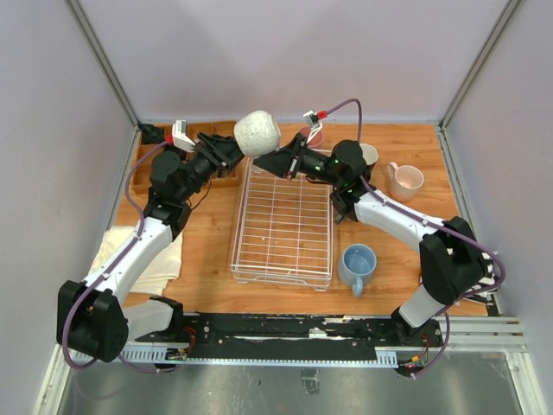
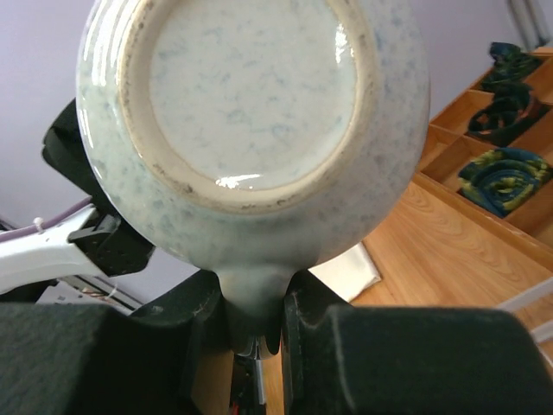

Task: Load the cups into the dish rack

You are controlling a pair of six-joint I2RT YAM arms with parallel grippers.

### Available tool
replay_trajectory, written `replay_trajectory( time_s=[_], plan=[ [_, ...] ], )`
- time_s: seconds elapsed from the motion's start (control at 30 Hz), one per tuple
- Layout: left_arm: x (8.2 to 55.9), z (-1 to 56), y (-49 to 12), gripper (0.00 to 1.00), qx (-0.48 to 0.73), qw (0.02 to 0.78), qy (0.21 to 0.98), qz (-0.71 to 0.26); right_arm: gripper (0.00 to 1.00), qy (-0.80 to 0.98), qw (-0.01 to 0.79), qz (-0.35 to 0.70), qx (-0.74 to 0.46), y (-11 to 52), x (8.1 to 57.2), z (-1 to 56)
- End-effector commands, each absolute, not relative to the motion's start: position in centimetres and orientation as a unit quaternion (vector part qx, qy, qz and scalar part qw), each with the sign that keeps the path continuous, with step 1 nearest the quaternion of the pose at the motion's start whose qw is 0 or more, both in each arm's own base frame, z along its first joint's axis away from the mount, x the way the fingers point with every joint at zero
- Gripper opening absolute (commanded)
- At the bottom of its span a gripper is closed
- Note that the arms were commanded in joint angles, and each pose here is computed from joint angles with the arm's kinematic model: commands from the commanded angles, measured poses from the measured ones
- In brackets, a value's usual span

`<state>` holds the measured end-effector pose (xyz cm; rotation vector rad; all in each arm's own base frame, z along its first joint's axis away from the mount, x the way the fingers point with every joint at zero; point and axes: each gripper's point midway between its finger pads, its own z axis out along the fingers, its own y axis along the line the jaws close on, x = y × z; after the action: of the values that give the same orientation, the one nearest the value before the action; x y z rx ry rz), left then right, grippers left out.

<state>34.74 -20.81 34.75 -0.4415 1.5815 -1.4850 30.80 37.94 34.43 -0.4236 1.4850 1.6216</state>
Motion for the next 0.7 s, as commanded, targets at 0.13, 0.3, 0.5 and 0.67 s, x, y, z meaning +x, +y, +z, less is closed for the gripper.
replay_trajectory(
  time_s=[0.13,0.3,0.5,0.67],
  plan=[
    [34.0,33.4,-19.6,0.64,-0.175,0.462,0.658,-0.568,0.01,0.592,0.522,0.593,-0.159,34.2,33.8,36.9],
    [34.5,29.6,-16.7,0.99,-0.228,0.455,0.704,-0.497,0.01,0.639,0.519,0.542,-0.171,33.5,35.0,34.4],
    [35.6,27.8,-13.1,1.0,-0.275,0.472,0.749,-0.375,0.01,0.699,0.508,0.465,-0.194,32.9,36.3,31.8],
    [35.9,27.1,-11.2,1.0,-0.224,0.49,0.796,-0.274,0.01,0.748,0.494,0.386,-0.218,32.3,37.6,29.3]
  ],
)
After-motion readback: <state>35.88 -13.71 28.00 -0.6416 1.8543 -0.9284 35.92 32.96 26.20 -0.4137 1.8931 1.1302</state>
